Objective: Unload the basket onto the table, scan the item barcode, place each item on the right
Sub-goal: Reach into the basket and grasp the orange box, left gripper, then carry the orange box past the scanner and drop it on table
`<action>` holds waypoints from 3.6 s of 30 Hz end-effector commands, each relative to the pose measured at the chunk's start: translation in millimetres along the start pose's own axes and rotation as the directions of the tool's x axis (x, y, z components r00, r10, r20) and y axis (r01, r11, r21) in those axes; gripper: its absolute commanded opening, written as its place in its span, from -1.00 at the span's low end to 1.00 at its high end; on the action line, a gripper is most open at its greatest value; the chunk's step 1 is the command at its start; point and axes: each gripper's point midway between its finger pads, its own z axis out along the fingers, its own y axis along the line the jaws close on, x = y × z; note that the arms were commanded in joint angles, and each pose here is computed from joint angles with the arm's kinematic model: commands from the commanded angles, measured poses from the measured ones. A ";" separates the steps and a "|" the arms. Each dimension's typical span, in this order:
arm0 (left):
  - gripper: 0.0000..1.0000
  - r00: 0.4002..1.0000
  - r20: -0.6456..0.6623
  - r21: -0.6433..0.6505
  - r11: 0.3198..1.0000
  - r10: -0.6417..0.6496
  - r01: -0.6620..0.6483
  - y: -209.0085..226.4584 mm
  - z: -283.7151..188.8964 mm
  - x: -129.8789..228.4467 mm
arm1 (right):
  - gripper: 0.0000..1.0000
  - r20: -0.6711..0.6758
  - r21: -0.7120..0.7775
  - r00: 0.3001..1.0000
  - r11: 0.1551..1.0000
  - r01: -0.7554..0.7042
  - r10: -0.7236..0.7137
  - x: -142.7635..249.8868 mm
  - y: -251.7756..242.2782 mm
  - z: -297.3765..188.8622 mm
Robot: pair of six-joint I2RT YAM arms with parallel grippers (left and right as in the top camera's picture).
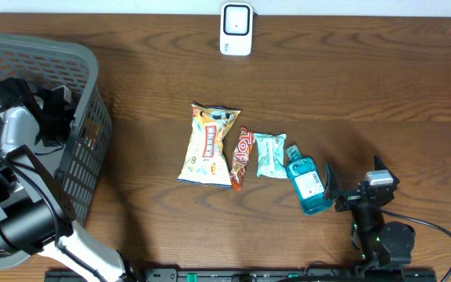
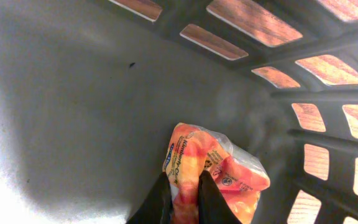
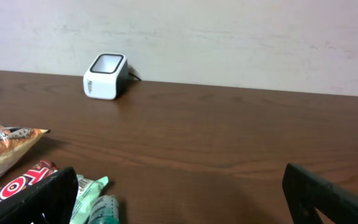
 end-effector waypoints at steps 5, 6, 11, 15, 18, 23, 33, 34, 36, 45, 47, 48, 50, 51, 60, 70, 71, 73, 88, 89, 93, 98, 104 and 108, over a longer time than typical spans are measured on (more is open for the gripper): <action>-0.85 0.990 0.065 -0.064 0.989 -0.129 0.133 12.3 -26.8 -10.6 | 0.99 0.002 -0.004 1.000 1.000 0.009 -0.009 0.0 1.1 -0.2; -0.85 0.984 0.098 -0.068 0.986 -0.146 0.153 12.6 -38.0 -16.3 | 0.98 0.002 -0.004 1.000 1.000 0.009 -0.009 0.0 1.1 -0.2; -0.86 0.901 0.368 -0.070 0.960 -0.229 0.272 8.4 -140.6 -45.4 | 0.98 0.002 -0.003 1.000 1.000 0.009 -0.009 0.0 1.0 -0.2; -0.86 0.792 0.530 0.002 0.935 -0.303 0.356 -15.1 -211.2 -47.8 | 0.99 0.002 -0.004 1.000 1.000 0.009 -0.009 -0.1 1.0 -0.2; -0.86 0.766 0.588 0.136 0.966 -0.258 0.221 -70.3 -251.0 -46.7 | 0.99 0.002 -0.004 1.000 1.000 0.009 -0.009 0.0 1.1 -0.2; -0.86 0.786 0.608 0.302 0.948 -0.113 -0.097 -177.5 -282.1 -27.0 | 0.98 0.002 -0.004 1.000 1.000 0.009 -0.009 0.0 1.1 -0.2; -0.85 0.826 0.506 0.363 0.808 0.247 -0.464 -350.3 -216.1 19.2 | 0.99 0.002 -0.004 1.000 1.000 0.009 -0.009 0.0 1.1 -0.2; -0.85 0.826 0.492 0.360 0.799 0.276 -0.481 -362.7 -204.3 23.1 | 0.98 0.002 -0.004 1.000 1.000 0.009 -0.009 0.0 1.1 -0.2; -0.85 0.821 0.463 0.369 0.770 0.334 -0.521 -390.7 -178.9 33.3 | 0.99 0.002 -0.004 1.000 1.000 0.009 -0.009 0.0 1.1 -0.2; -0.85 0.763 0.438 0.459 0.611 0.476 -0.645 -503.5 -48.4 70.1 | 0.99 0.002 -0.004 1.000 1.000 0.009 -0.009 0.0 1.1 -0.2; -0.85 0.754 0.441 0.471 0.590 0.487 -0.656 -518.0 -19.0 78.2 | 0.98 0.002 -0.004 1.000 1.000 0.009 -0.009 0.0 1.1 -0.2; -0.85 0.752 0.439 0.478 0.582 0.491 -0.658 -523.5 -4.5 82.5 | 0.99 0.002 -0.004 1.000 1.000 0.009 -0.009 0.0 1.1 -0.2; -0.85 0.763 0.422 0.498 0.578 0.490 -0.647 -532.1 24.7 93.3 | 0.98 0.002 -0.004 1.000 1.000 0.009 -0.009 0.0 1.1 -0.2; -0.85 0.771 0.412 0.507 0.581 0.485 -0.636 -534.3 34.7 97.4 | 0.98 0.002 -0.004 1.000 1.000 0.009 -0.009 0.0 1.1 -0.2; -0.85 0.840 0.289 0.557 0.633 0.458 -0.537 -534.4 101.6 131.7 | 0.99 0.002 -0.004 1.000 1.000 0.009 -0.009 0.0 1.1 -0.2; 0.69 0.842 0.281 0.555 0.638 0.461 -0.534 -532.8 99.8 132.0 | 0.99 0.002 -0.003 1.000 1.000 0.009 -0.009 0.0 1.0 -0.2; 0.71 0.843 0.281 0.554 0.639 0.459 -0.533 -532.5 96.4 130.3 | 0.99 0.002 -0.003 1.000 1.000 0.009 -0.009 0.0 1.0 -0.2; 0.73 0.844 0.282 0.552 0.643 0.456 -0.531 -531.5 89.7 126.6 | 0.99 0.002 -0.004 1.000 1.000 0.009 -0.009 0.0 1.1 -0.2; -0.85 0.783 0.336 0.157 0.788 0.524 -0.595 -466.4 13.6 78.0 | 0.99 0.002 -0.004 1.000 1.000 0.009 -0.009 0.0 1.1 -0.2; -0.85 0.780 0.345 0.125 0.799 0.521 -0.589 -461.1 3.7 73.8 | 0.99 0.002 -0.004 1.000 1.000 0.009 -0.009 -0.1 1.0 -0.2; -0.85 0.761 0.382 0.018 0.818 0.525 -0.574 -442.5 -34.5 61.4 | 0.99 0.002 -0.004 1.000 1.000 0.009 -0.009 0.0 1.1 -0.2; -0.85 0.694 0.455 -0.105 0.807 0.559 -0.582 -422.8 -93.5 47.2 | 0.98 0.002 -0.004 1.000 1.000 0.009 -0.009 0.0 1.1 -0.2; -0.85 0.469 0.622 -0.311 0.747 0.627 -0.588 -412.1 -191.0 15.3 | 0.98 0.002 -0.004 1.000 1.000 0.009 -0.009 0.0 1.1 -0.2; -0.30 0.280 0.746 -0.422 0.754 0.605 -0.504 -406.4 -275.4 -5.0 | 0.99 0.002 -0.004 1.000 1.000 0.009 -0.009 0.0 1.1 -0.2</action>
